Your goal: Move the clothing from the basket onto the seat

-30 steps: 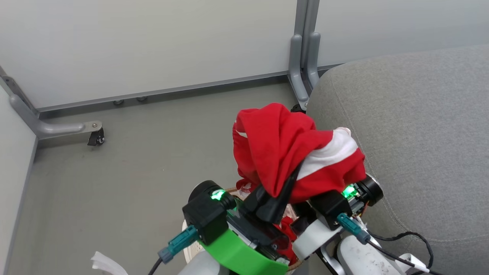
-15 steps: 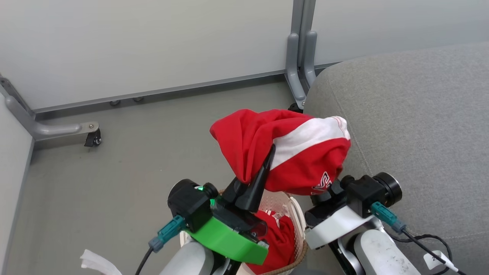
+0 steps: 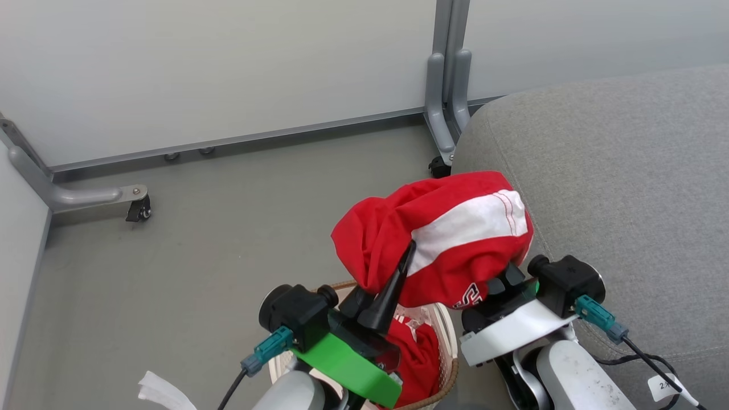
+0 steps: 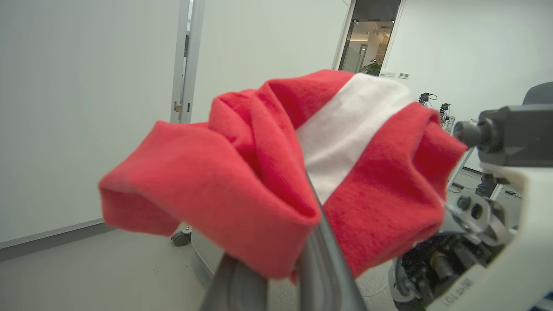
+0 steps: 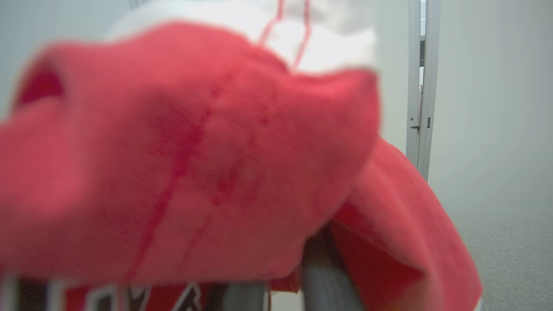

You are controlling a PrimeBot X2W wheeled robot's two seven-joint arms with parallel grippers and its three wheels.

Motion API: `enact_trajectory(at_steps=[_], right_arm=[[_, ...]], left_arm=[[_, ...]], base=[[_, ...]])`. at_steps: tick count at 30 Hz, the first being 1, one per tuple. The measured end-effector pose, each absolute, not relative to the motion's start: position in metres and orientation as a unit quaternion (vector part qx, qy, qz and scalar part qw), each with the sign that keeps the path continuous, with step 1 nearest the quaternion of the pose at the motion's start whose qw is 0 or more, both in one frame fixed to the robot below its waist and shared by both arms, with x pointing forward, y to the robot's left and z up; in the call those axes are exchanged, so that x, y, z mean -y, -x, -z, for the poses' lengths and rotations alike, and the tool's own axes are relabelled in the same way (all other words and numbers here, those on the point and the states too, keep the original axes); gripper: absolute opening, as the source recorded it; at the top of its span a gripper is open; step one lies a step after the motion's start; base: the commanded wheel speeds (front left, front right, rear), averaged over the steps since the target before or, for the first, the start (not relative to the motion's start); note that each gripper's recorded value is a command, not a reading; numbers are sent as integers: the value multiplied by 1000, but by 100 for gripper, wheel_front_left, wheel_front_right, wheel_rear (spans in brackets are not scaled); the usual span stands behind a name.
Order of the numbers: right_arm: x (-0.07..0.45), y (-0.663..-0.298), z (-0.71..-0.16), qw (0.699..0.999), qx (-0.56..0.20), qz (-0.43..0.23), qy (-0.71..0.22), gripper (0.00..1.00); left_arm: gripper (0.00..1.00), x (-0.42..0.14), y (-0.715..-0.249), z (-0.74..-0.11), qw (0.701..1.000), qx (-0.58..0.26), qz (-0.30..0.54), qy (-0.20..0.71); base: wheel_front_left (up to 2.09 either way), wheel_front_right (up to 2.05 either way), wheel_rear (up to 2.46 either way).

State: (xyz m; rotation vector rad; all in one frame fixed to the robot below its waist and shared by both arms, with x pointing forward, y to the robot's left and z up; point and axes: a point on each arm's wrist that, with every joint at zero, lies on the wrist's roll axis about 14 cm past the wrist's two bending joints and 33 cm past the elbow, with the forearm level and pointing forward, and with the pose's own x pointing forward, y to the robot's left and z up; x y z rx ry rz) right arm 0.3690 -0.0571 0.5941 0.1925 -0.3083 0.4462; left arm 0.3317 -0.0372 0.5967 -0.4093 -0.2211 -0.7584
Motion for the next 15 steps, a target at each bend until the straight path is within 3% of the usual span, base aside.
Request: enact_trajectory(at_steps=[15], right_arm=[[56, -368, -593, 958, 148, -222, -103, 0]], left_arm=[[0, 45, -326, -590, 900, 96, 380, 191]], base=[[0, 0, 0]])
